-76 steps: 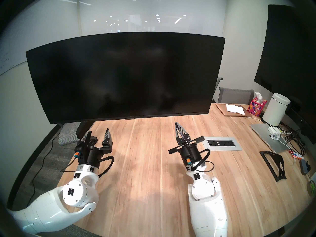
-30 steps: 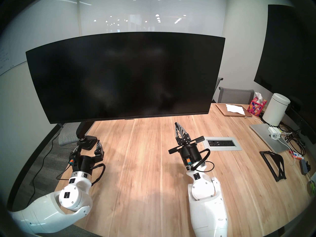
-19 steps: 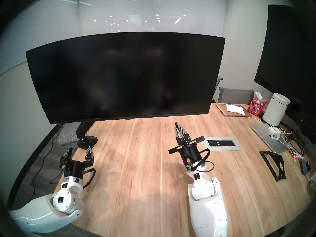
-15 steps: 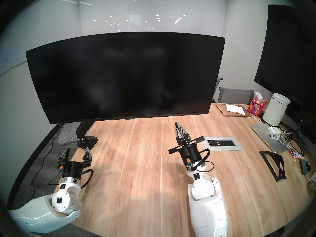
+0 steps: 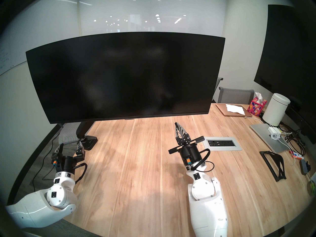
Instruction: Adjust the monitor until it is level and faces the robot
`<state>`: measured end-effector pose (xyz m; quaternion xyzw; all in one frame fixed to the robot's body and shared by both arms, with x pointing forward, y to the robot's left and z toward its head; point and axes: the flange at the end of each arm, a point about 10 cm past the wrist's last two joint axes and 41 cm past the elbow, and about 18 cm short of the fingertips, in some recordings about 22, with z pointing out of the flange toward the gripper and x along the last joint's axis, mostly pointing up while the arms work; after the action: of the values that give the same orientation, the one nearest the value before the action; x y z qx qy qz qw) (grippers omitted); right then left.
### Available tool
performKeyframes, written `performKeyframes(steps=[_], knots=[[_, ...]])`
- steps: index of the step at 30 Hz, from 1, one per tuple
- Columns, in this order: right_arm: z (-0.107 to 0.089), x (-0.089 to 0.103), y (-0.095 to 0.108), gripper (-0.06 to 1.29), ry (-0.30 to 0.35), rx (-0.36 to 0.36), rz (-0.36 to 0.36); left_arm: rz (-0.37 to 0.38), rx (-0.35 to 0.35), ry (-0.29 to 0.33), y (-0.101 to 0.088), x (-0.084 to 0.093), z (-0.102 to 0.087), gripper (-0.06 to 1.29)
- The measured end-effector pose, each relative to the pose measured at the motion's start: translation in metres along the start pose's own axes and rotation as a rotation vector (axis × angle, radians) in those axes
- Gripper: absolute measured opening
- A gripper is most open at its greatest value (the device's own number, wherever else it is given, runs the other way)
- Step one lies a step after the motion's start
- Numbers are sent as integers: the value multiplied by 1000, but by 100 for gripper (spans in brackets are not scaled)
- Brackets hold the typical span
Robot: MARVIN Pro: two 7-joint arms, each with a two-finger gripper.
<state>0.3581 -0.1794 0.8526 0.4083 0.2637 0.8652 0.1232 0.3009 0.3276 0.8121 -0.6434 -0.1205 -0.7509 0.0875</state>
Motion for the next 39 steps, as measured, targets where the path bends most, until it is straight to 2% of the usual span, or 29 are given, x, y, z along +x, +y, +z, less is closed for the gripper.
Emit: performKeyframes(steps=[16, 29, 39], knots=[[0, 0, 0, -2, 0, 0, 0, 33, 13, -4, -16, -8, 16, 127], [0, 0, 0, -2, 0, 0, 0, 30, 2, 14, -14, -3, 25, 127], [0, 0, 0, -2, 0, 0, 0, 39, 24, -13, -21, -11, 34, 127]])
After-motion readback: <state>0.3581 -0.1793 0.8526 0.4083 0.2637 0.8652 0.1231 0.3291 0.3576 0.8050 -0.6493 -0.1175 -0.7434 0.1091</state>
